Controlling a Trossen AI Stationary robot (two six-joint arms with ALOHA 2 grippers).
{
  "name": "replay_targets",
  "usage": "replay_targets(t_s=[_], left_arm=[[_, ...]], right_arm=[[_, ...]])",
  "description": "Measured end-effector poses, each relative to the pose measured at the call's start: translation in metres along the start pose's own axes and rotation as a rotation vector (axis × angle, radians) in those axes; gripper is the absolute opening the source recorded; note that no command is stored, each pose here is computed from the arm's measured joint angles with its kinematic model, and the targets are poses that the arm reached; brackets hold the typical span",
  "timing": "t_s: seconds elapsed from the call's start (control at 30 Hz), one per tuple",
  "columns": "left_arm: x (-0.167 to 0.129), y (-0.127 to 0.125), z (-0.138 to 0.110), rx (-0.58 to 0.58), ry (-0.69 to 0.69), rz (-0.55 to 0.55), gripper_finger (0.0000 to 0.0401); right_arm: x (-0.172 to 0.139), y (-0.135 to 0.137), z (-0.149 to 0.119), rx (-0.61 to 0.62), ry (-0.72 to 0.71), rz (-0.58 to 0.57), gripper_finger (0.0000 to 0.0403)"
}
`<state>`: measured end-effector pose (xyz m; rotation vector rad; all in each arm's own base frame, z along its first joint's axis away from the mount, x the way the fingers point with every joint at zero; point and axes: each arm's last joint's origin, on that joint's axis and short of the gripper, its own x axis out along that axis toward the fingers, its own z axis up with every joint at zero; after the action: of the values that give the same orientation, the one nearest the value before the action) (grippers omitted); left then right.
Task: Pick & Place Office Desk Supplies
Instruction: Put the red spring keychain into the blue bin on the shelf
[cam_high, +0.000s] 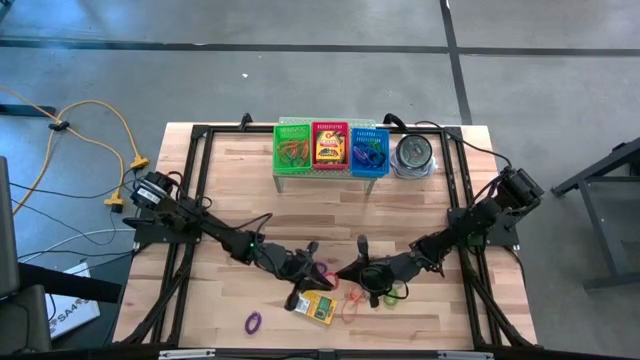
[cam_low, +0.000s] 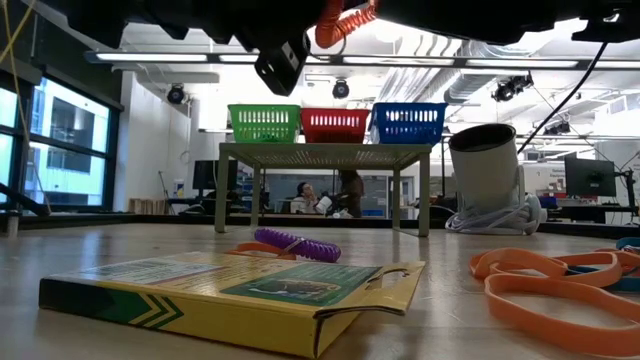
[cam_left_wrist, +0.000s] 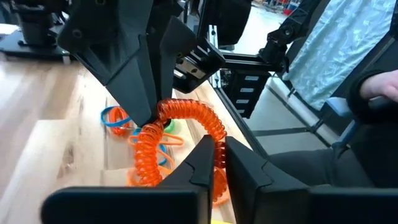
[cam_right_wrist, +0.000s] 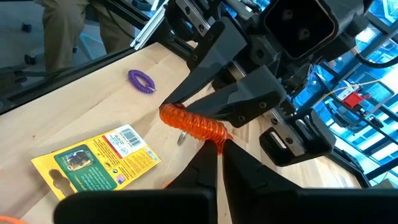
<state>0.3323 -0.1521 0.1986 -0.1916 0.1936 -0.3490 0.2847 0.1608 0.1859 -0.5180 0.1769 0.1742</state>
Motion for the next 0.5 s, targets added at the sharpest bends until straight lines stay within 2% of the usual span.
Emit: replay_targets(t_s=[0.1,0.3,0.5], left_arm=[[0.0,-0.002,-0.001,0.042,-0.005,0.035,0.0057],[-0.002,-0.011,-0.002,0.051,-0.036,0.146,0.0148],[-0.003,-0.02,-0.002,0.113,-0.058,0.126,0.0216]], right_arm=[[0.0,0.0,0.0,-0.001,0.003,0.001,0.0004],[0.0,0.0,0.0,-0.002,0.005,-0.001,0.0003],[-0.001,0.002,-0.002,-0.01,0.033,-0.014,0.0003]])
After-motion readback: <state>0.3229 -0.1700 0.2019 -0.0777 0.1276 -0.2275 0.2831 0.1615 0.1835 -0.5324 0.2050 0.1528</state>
